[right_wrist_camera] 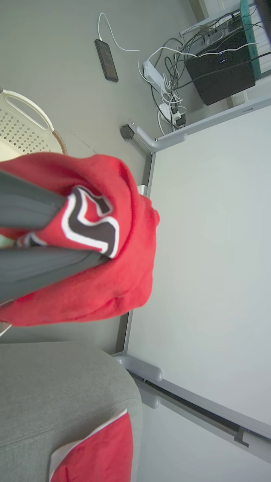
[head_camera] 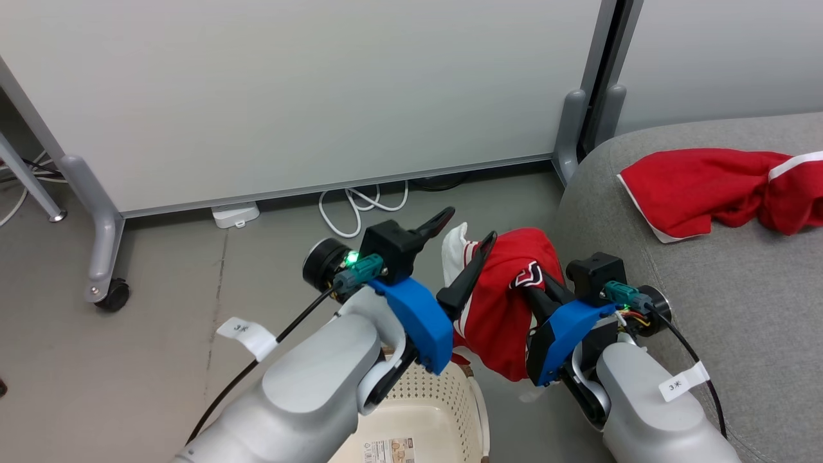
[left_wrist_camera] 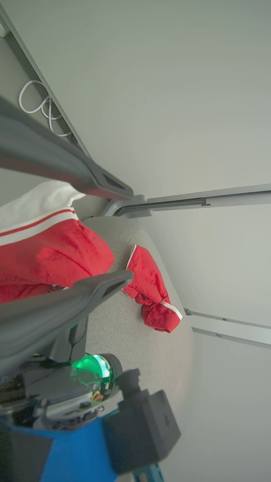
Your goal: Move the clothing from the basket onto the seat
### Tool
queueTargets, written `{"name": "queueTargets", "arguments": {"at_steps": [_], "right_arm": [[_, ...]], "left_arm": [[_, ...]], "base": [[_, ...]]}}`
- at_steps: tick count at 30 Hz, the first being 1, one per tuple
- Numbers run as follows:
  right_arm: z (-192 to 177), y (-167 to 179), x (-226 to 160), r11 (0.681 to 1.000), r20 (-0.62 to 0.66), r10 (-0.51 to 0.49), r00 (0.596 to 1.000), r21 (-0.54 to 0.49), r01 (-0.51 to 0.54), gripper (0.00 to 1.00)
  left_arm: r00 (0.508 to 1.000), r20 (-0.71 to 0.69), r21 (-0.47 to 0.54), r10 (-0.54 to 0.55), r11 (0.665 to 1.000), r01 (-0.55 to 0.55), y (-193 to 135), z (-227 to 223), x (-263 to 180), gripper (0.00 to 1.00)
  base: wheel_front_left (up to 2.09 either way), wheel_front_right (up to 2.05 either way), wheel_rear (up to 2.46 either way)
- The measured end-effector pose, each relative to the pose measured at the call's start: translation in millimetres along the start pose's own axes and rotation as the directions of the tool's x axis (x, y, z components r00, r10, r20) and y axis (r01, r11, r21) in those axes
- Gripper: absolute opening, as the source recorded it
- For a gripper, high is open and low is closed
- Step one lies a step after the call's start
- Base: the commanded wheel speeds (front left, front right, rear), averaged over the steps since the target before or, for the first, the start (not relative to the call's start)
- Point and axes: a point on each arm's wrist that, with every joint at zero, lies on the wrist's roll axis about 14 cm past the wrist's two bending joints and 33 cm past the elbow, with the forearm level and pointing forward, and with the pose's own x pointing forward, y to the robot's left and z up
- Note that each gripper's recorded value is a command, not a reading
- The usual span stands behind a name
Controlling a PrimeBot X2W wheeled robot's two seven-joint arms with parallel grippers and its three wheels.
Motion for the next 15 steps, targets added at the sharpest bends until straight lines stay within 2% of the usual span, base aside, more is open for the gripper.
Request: {"name": "queueTargets", "arguments": {"at_steps": [5, 15], "right_arm": [[5, -2, 1, 1.0, 0.016, -0.005, 1.0, -0.007, 0.005, 0.0], [4, -8, 2, 1.0, 0.028, -0.018, 0.999, -0.012, 0.019, 0.0]], "left_arm": [[0.999, -0.004, -0.041, 0.042, 0.998, -0.042, 10, -20, -18, 1.0], [0.979, 0.095, -0.084, 0.182, 0.981, -0.174, 36, -21, -58, 1.0]], "base": [[0.0, 0.0, 0.0], [0.0, 0.0, 0.0]]}}
